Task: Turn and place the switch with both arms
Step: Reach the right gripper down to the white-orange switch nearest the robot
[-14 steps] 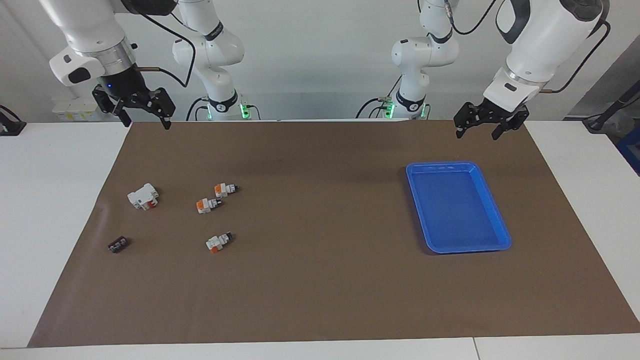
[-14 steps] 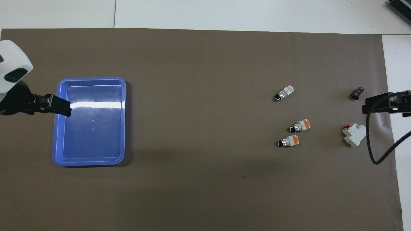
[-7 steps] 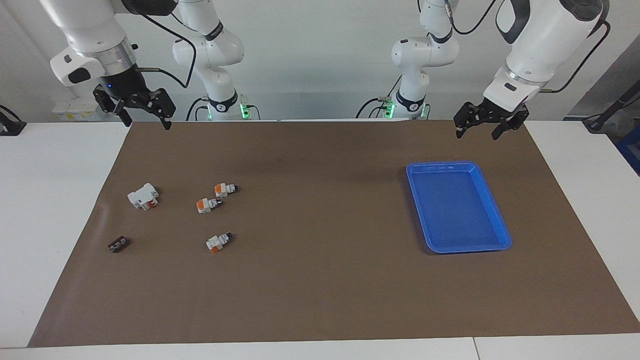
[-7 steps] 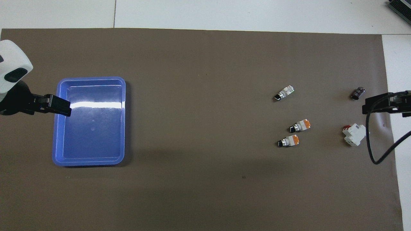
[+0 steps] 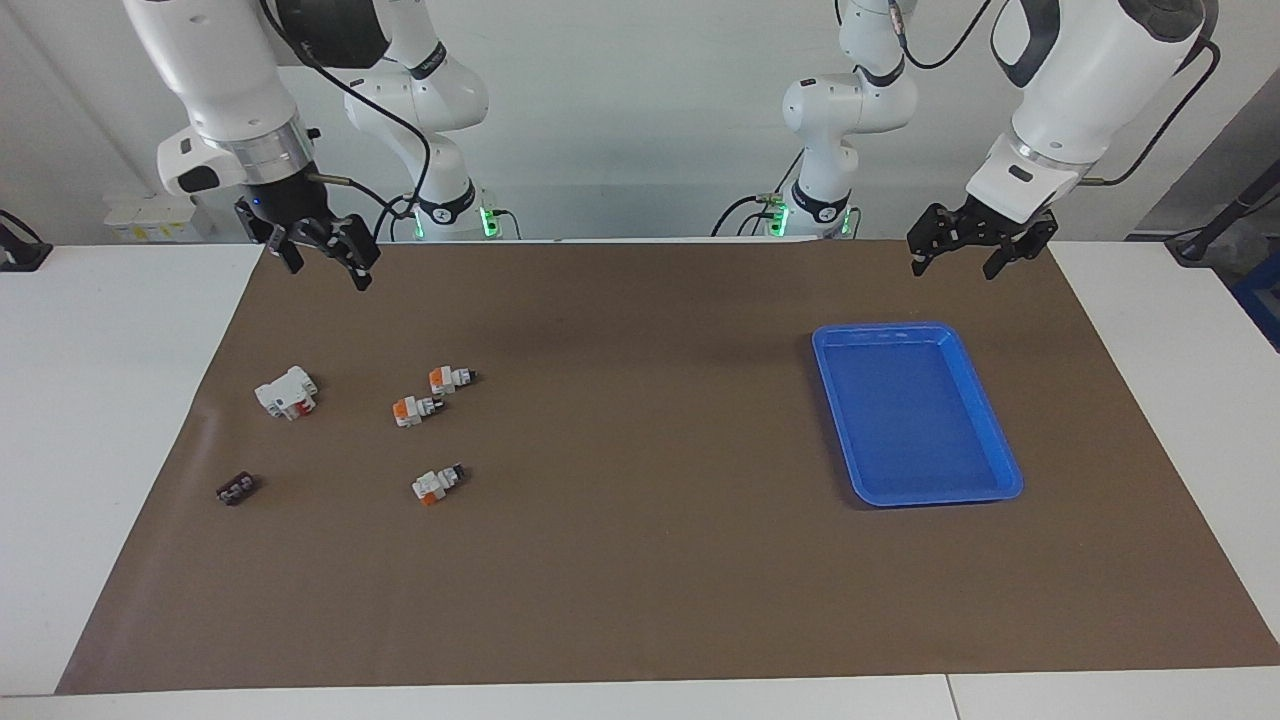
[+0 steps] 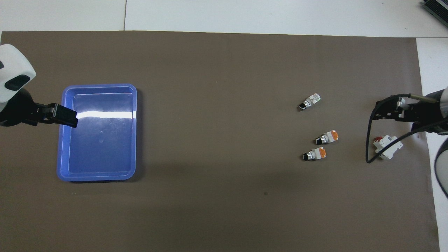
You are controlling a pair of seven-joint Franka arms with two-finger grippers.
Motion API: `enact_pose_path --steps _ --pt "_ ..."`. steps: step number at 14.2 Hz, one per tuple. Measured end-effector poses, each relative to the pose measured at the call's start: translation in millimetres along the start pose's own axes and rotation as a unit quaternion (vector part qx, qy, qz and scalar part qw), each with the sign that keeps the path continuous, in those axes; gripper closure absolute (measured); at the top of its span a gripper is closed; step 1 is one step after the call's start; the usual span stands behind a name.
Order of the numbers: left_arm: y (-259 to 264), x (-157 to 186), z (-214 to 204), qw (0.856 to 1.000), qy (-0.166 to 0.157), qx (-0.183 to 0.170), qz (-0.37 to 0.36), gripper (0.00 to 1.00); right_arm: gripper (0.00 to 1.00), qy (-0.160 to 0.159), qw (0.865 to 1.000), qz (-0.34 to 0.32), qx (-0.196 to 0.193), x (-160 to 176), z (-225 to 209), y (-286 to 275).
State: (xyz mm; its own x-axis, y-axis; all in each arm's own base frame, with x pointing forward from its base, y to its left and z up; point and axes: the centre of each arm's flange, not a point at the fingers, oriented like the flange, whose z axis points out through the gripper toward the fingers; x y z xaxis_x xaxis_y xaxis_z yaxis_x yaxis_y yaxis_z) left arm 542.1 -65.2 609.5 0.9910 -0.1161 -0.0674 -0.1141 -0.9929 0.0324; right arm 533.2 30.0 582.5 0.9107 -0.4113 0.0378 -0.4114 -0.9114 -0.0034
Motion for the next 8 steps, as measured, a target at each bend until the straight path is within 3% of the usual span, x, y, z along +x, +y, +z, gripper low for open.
enact_pose_path --steps 3,6,8 --pt "0 0 0 1.0 0.0 0.0 0.0 0.0 0.0 -0.007 0.995 0.099 -0.004 -13 69 -14" --pt "0 0 0 1.0 0.0 0.0 0.0 0.0 0.0 -0.029 0.979 0.203 -0.017 -21 127 -14" --pt "0 0 0 1.0 0.0 0.0 0.0 0.0 0.0 -0.061 0.964 0.259 -0.011 -31 162 -14"
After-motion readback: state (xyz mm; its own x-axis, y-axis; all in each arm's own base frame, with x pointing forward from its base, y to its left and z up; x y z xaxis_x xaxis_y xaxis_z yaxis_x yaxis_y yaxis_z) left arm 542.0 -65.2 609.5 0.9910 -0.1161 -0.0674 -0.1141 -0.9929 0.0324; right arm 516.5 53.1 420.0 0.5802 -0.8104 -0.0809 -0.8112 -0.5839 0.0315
